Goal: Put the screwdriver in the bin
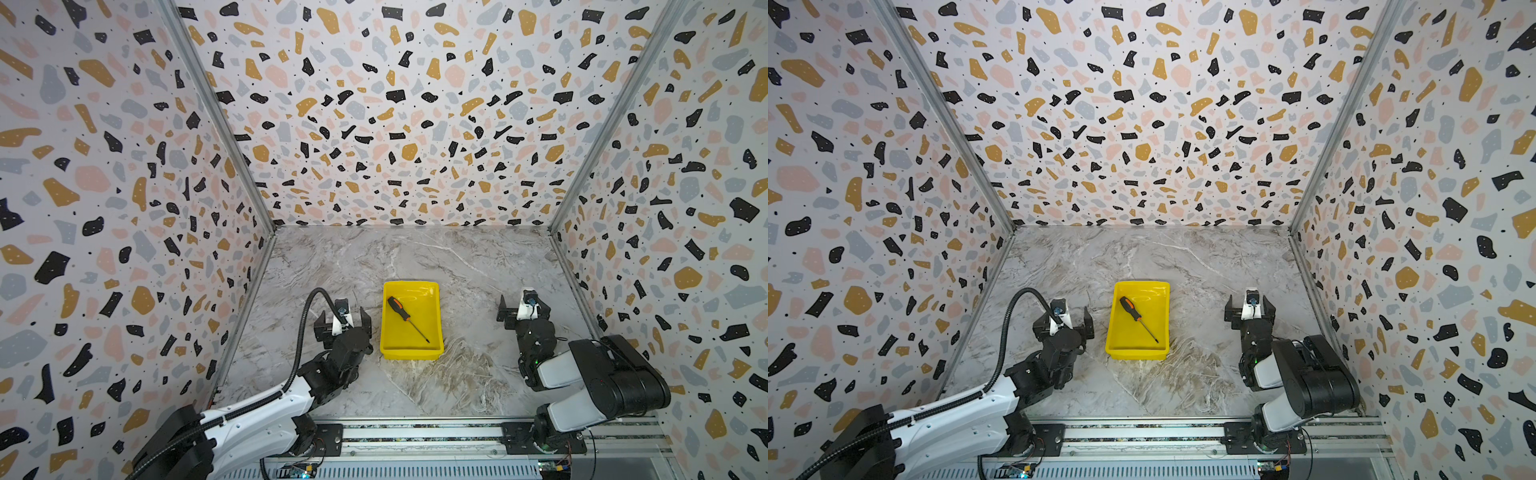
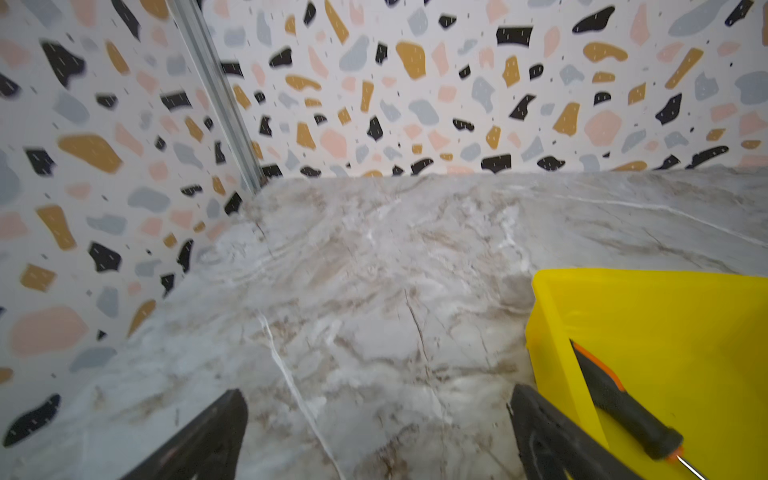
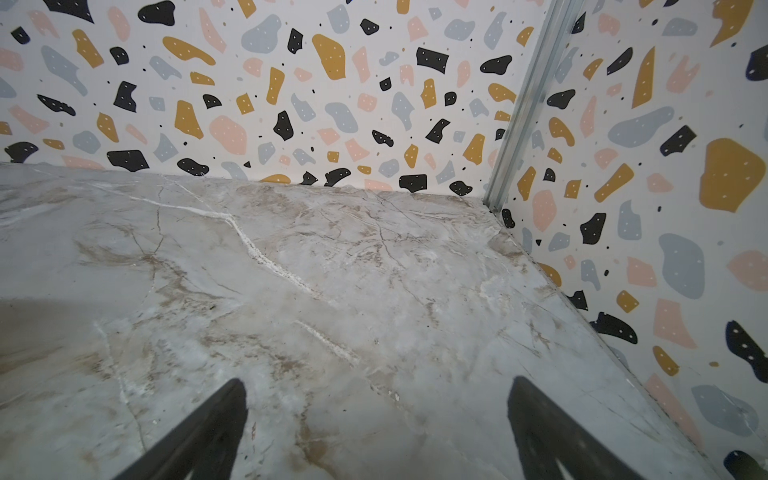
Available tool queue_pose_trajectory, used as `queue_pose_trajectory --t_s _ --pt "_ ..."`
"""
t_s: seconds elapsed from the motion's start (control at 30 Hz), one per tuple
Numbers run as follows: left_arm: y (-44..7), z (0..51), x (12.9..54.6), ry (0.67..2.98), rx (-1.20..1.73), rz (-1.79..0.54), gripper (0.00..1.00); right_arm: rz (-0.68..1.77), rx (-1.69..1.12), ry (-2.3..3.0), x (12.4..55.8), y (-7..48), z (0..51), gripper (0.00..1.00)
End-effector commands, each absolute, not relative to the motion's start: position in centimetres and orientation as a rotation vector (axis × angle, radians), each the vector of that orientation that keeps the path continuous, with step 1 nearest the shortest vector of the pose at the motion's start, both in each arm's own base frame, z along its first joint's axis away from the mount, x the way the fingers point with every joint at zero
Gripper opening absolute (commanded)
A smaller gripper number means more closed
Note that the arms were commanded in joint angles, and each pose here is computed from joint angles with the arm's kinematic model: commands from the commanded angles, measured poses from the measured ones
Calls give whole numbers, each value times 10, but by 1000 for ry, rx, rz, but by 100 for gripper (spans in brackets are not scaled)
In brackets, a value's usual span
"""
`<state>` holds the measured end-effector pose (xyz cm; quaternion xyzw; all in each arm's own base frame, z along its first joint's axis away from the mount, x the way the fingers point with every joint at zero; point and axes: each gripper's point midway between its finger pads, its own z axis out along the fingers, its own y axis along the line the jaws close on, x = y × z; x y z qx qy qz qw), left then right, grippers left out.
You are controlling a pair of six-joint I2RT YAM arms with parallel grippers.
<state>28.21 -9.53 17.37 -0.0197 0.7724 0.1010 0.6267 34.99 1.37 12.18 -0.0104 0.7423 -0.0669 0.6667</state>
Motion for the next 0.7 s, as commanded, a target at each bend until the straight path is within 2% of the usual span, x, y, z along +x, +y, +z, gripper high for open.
queue_pose_trajectory --t_s 0.0,0.1,0.2,0.3,0.4,0.5,0.67 --pt "-81 214 289 1606 21 490 100 -123 -30 1657 360 15 132 99" --pt "-73 196 298 1613 104 604 100 -119 -31 1658 360 15 132 99" --pt "-47 175 307 1646 3 640 100 -114 -35 1662 361 14 131 99" --pt "-18 154 310 1657 -137 573 100 -111 -37 1661 361 15 132 99" --pt "-17 151 318 1685 -106 520 100 -110 -36 1660 361 15 132 99" --pt "-10 152 320 1635 -148 365 100 -110 -35 1660 361 14 132 99" --pt "13 149 314 1614 -266 337 100 -110 -36 1660 361 15 132 99"
